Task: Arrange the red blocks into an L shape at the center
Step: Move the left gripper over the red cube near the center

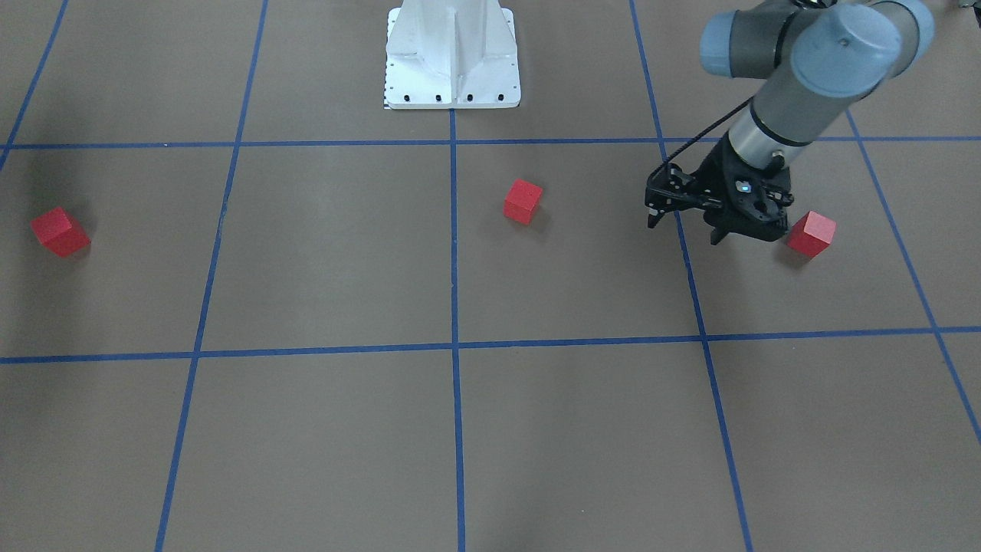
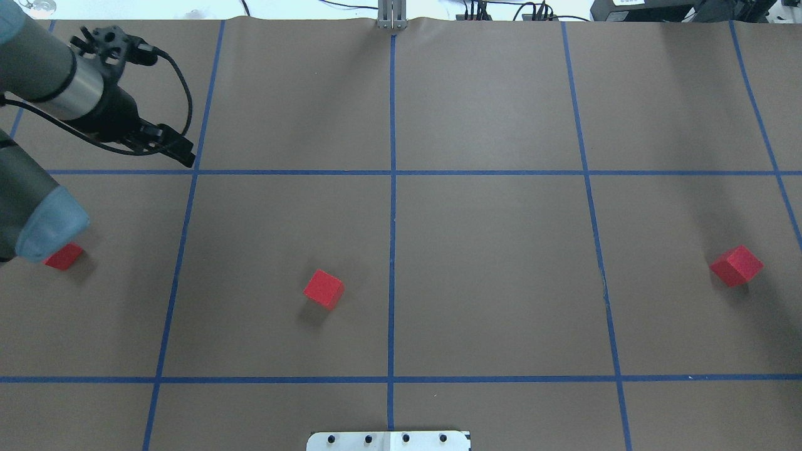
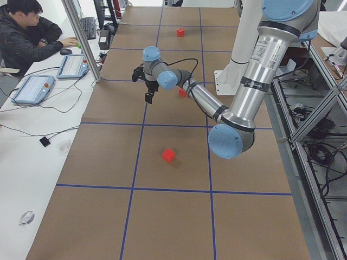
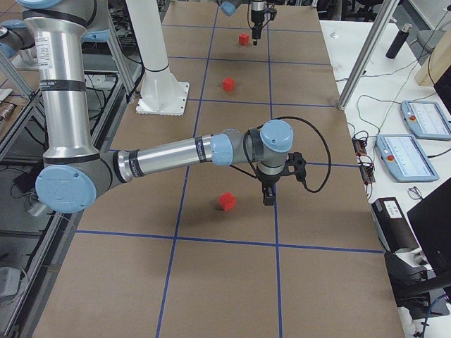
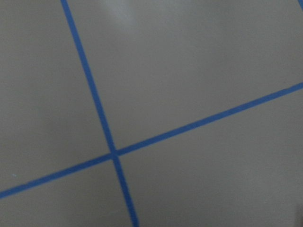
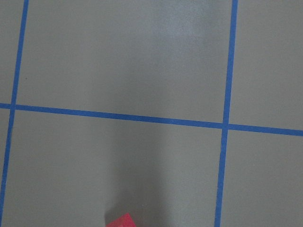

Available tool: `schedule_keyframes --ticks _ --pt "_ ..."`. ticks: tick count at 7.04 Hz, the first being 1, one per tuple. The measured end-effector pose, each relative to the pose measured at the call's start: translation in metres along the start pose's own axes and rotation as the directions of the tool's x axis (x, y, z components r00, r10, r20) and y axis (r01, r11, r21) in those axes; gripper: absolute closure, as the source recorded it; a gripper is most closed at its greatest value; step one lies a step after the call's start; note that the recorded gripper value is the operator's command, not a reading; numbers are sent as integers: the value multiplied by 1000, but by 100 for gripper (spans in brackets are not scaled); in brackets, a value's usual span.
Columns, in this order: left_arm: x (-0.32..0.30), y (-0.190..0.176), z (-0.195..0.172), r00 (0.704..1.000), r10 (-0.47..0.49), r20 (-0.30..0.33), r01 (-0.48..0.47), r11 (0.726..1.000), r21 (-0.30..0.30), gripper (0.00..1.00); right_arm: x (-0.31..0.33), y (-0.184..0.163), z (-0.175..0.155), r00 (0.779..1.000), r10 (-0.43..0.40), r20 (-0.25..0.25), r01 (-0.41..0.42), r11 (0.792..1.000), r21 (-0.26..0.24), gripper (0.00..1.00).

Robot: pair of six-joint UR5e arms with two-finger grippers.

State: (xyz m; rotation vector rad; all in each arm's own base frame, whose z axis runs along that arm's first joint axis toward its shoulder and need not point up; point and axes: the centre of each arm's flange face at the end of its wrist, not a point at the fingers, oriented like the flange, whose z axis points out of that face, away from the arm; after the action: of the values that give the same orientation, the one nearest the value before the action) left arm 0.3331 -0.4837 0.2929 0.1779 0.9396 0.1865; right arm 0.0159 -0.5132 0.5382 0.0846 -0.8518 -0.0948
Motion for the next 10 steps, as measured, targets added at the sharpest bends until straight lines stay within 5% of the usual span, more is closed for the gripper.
schedule_keyframes --ticks 2,4,6,8,10 --pt "93 38 20 1000 3 -14 -4 1000 -28 0 1 3 2 1000 4 2 -4 1000 -5 1" --pt "180 37 24 999 -33 33 39 982 -185 0 4 4 5 1000 6 0 -6 1000 -11 1" --pt "219 29 44 993 -50 105 78 959 -274 0 7 5 7 1000 8 -2 -8 1000 -15 1" --pt "221 24 69 988 -37 148 82 947 -310 0 7 5 7 1000 10 -3 -10 1000 -15 1" --pt "221 20 65 990 60 127 -26 967 -252 0 7 5 7 1000 15 -2 -15 1000 -16 1"
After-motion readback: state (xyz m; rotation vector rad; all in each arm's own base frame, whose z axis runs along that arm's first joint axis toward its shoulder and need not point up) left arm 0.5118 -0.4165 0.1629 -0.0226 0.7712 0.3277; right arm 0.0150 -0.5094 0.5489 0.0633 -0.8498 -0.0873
